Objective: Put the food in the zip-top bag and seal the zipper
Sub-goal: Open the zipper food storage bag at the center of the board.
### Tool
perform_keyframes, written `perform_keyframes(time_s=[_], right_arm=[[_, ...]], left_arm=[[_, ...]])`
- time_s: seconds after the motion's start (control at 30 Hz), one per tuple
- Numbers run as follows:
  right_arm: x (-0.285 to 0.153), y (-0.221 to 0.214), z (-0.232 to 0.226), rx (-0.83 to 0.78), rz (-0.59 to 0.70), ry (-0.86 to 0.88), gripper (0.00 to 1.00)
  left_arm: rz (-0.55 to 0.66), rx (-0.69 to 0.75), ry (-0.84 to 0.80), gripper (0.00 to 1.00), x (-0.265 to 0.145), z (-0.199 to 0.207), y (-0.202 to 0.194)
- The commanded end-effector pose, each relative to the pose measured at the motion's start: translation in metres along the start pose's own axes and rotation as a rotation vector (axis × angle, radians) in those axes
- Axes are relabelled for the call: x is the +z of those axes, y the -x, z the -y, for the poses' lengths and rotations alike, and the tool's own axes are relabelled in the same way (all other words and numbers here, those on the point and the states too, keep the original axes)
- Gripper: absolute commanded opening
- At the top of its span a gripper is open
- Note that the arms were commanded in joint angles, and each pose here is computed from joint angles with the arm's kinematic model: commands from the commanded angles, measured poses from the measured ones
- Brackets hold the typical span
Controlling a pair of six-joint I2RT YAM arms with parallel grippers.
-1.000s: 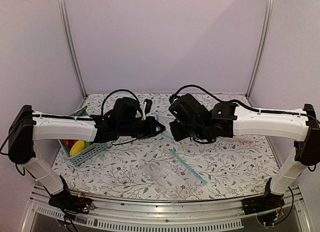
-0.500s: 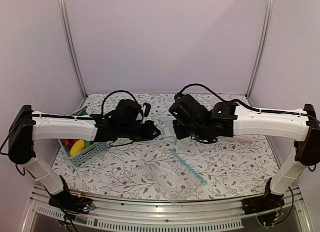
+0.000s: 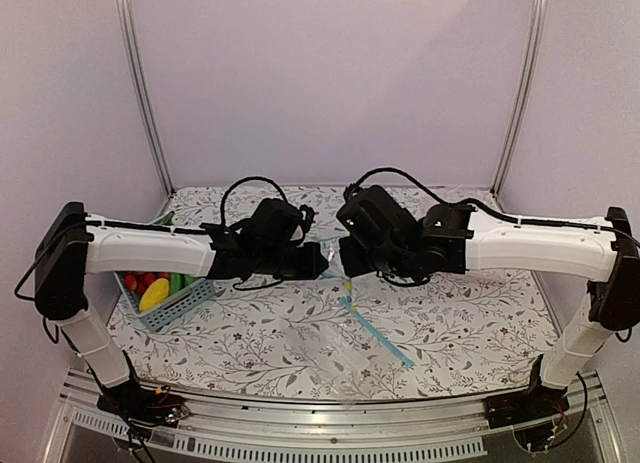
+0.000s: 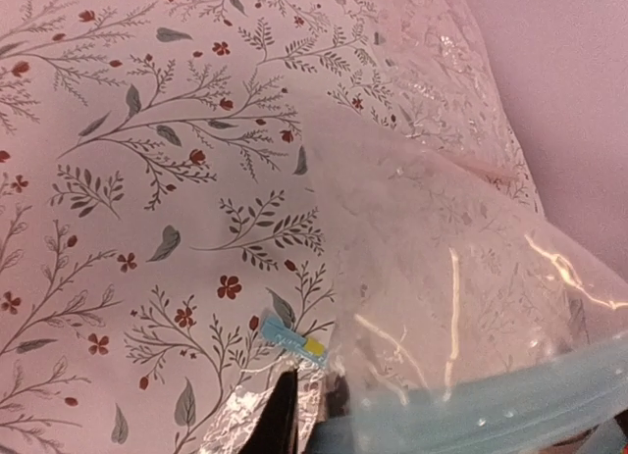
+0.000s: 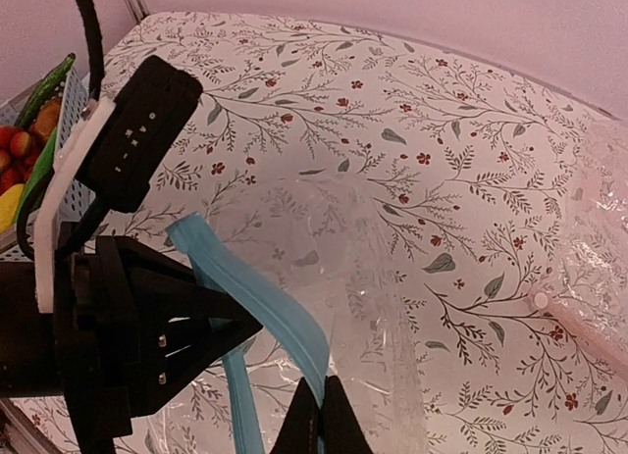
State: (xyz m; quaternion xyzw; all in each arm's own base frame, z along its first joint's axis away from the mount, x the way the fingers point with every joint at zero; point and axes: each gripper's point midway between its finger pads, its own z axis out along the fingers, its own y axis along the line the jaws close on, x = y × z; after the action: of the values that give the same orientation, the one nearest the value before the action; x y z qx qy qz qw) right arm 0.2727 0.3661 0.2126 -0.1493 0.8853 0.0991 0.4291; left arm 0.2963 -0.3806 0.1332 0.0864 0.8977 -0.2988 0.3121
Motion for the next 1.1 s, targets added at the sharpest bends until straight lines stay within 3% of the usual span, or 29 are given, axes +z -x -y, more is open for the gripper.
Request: perform_keyframes(time_s=[0.0,0.27,0.6,1.07], right_arm=[[0.016,-0.018,-0.012,0.014,-0.047,0.026,0.0],[0.03,-0.03,0.0,0.032,-0.09,-0.026,0.0],[0.031,-0.03,0.001,0.029,-0.098,-0.039,0.0],[0.026,-0.026,0.01,0.028,-0.084,-0.076,0.0]], left_arm=[[0.027,0.021,-0.045,0.13,-0.001,0.015,0.005],[0.08,-0.006,-0.124,0.42,-0.022,0.024,0.012],[0.042,-0.038,-0.167,0.52,-0.025,0.027,0.001],[-0.006,-0.026,-0.039,0.08,-0.007,-0.005,-0.02]])
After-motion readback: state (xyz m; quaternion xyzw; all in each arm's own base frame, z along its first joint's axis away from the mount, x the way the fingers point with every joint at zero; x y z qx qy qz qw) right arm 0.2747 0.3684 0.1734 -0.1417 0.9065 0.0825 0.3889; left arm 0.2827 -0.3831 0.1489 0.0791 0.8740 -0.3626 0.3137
